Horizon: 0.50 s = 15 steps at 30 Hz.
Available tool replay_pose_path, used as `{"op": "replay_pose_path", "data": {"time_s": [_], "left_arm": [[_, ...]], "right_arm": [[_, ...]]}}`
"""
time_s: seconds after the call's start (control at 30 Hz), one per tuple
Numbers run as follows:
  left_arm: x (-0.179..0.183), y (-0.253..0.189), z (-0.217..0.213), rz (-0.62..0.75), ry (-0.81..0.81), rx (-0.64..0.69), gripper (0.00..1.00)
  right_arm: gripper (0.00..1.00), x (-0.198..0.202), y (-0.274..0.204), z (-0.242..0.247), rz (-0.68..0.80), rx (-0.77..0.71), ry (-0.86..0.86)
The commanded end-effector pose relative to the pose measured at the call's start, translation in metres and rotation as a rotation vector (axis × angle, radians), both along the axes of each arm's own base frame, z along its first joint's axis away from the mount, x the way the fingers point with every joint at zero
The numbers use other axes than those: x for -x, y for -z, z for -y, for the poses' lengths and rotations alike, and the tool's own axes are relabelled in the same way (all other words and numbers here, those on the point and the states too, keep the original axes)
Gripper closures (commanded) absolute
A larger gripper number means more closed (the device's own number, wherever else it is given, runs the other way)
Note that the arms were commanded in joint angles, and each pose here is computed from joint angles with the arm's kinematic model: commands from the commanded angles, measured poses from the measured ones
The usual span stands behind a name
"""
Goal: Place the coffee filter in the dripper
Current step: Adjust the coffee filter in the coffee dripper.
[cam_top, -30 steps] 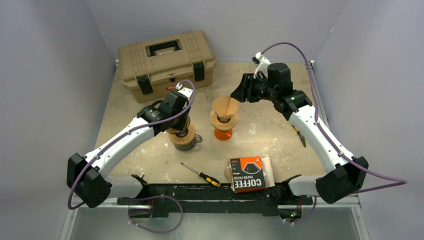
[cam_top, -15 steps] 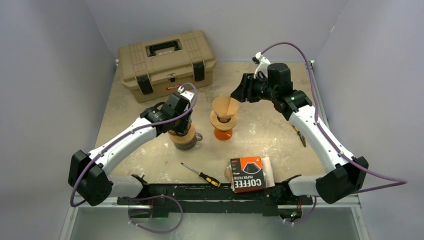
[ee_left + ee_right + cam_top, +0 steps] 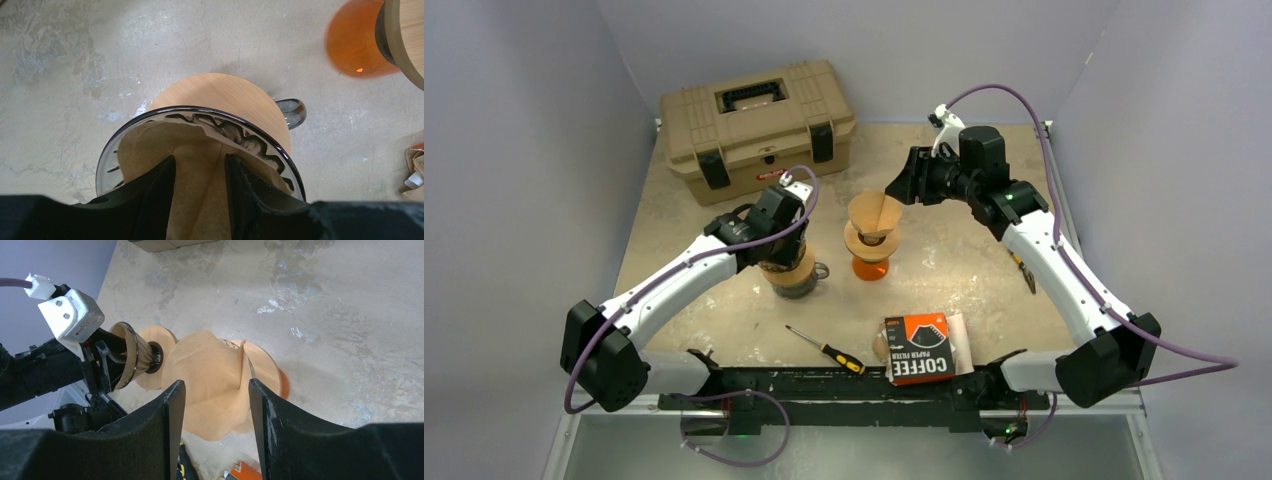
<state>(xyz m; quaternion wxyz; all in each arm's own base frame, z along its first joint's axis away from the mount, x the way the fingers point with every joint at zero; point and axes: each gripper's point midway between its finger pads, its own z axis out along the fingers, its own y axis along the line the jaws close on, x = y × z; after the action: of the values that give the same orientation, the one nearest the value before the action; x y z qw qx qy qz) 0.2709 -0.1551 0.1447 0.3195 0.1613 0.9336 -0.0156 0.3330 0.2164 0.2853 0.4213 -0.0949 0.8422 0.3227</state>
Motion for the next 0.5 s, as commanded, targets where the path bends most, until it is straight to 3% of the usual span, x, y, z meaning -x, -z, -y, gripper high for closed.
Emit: {"op": "replay_pose_path", "data": {"time_s": [0.0,0.47], "left_arm": [[-0.005,-0.024,0.003,0.039,-0.015,0.046,0.60],[-0.008,-0.060,0.004,0.104,-0.029,0.095,0.60]], "right_arm": [[0.47,0.002,-0.017,0.004,0.061,-0.009,0.002],[0.47,0.001,-0.022,0.002,0.071,-0.018,0.000]]}}
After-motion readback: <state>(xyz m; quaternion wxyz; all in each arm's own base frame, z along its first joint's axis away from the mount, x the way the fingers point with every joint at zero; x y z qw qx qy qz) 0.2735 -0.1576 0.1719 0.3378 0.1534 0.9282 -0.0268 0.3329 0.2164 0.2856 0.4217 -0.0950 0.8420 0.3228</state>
